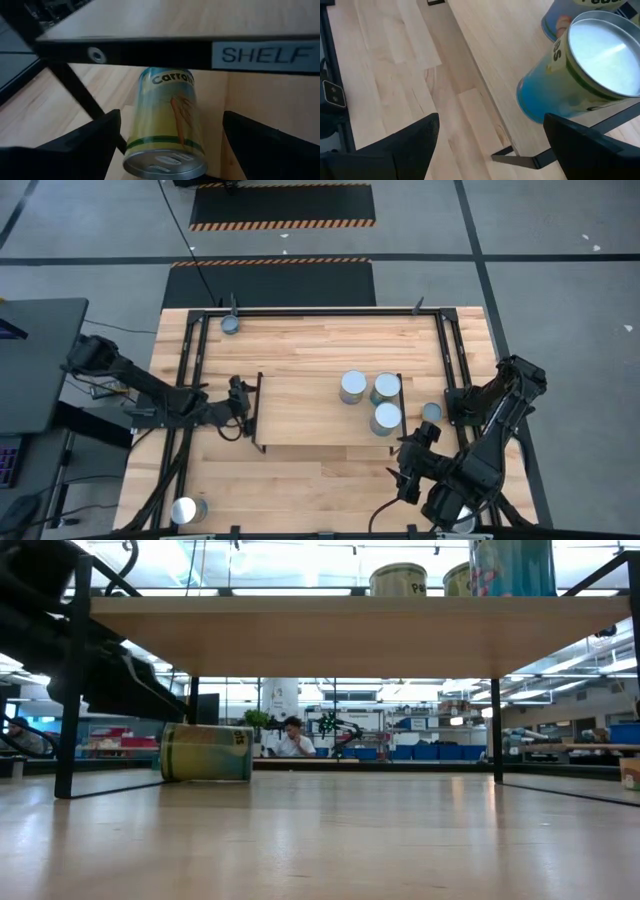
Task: Pick and place cans onto a shelf
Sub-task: Put the canned carrots on the shelf
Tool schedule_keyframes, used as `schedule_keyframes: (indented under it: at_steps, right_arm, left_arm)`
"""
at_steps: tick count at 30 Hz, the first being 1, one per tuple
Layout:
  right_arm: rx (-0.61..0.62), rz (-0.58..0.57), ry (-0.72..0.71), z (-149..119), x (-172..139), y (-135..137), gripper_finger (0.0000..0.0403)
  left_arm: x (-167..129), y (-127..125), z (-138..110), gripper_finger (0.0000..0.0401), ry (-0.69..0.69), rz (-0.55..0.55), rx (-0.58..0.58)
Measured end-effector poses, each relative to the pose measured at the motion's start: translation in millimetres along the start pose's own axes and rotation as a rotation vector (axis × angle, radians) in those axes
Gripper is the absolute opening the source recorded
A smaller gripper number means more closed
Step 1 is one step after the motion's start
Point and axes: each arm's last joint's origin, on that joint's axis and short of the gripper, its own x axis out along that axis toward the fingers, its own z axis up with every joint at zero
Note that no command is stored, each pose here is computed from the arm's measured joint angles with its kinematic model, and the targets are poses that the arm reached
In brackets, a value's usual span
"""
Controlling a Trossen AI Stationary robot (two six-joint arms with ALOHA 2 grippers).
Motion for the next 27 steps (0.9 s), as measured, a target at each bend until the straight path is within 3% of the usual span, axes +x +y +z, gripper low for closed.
schedule_keyframes:
  at_steps: [9,27]
  right_arm:
    - [0.001,0.005,-0.001,-0.2,-0.3,0.6,0.0367]
    - [0.001,0.012,-0.003,0.1,-0.2,1.4,0.0367]
  left_arm:
    - [14.1,0.3,-8.3,0.0355,0.044,0.037,0.004]
    - [25.0,-2.8,-16.5,0.0347,0.088,-0.032,0.007]
